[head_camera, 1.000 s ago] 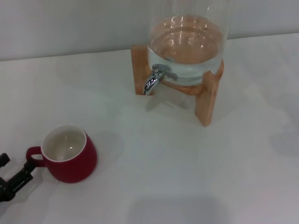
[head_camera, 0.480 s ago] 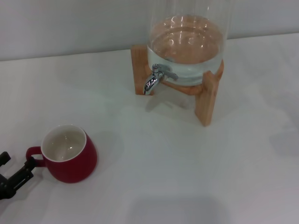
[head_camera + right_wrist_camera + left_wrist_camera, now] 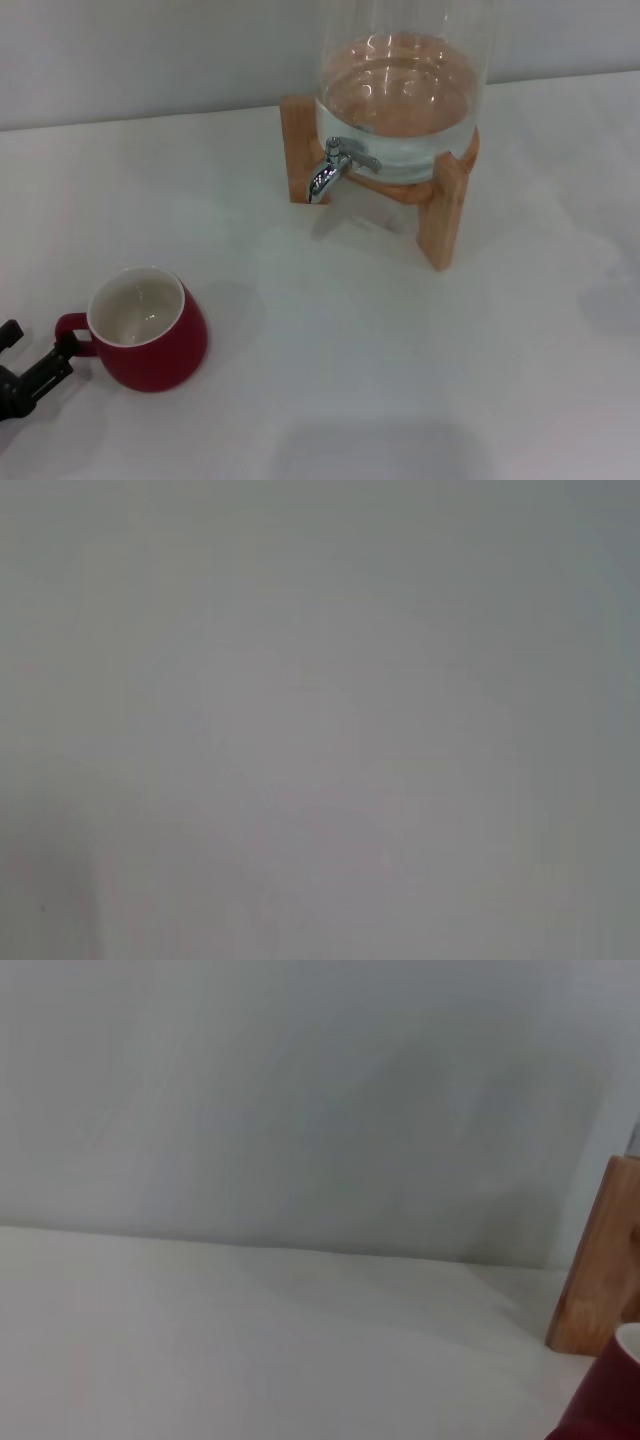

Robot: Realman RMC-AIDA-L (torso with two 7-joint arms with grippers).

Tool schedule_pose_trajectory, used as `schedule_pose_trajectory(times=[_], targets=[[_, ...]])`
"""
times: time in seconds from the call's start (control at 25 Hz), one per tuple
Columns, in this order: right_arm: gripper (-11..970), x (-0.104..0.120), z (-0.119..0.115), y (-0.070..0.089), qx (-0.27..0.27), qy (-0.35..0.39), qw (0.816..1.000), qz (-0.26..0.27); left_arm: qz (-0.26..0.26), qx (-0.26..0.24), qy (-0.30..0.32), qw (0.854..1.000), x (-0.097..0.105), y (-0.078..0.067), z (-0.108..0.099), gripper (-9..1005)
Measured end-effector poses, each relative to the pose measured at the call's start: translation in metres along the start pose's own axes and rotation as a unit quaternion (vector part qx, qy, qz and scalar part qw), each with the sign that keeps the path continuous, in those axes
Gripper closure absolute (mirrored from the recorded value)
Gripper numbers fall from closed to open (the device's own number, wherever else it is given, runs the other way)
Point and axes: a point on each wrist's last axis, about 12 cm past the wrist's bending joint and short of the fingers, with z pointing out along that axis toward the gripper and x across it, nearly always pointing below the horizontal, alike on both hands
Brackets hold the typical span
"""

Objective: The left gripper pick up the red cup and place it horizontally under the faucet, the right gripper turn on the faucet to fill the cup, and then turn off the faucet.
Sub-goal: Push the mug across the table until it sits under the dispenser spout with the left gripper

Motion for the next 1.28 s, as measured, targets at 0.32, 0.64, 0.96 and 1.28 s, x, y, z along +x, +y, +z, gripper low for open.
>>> schedule_pose_trajectory(times=[0.32,0.64,0.96,1.28], targets=[[238,0.000,0.000,0.000,0.000,0.000,1.000,-0.001,0.003,-0.002,0.003,1.000,-0.003,0.002,0.005,121],[238,0.000,0.000,0.000,0.000,0.000,1.000,-0.001,0.008,-0.004,0.004,1.000,-0.006,0.003,0.011,121],[238,0.000,0.000,0.000,0.001,0.000,1.000,-0.003,0.009,-0.003,0.006,1.000,-0.008,0.003,0.016,121],[238,0.000,-0.001,0.000,0.001,0.000,1.000,-0.005,-0.001,-0.001,0.006,1.000,-0.007,0.002,0.016,122]])
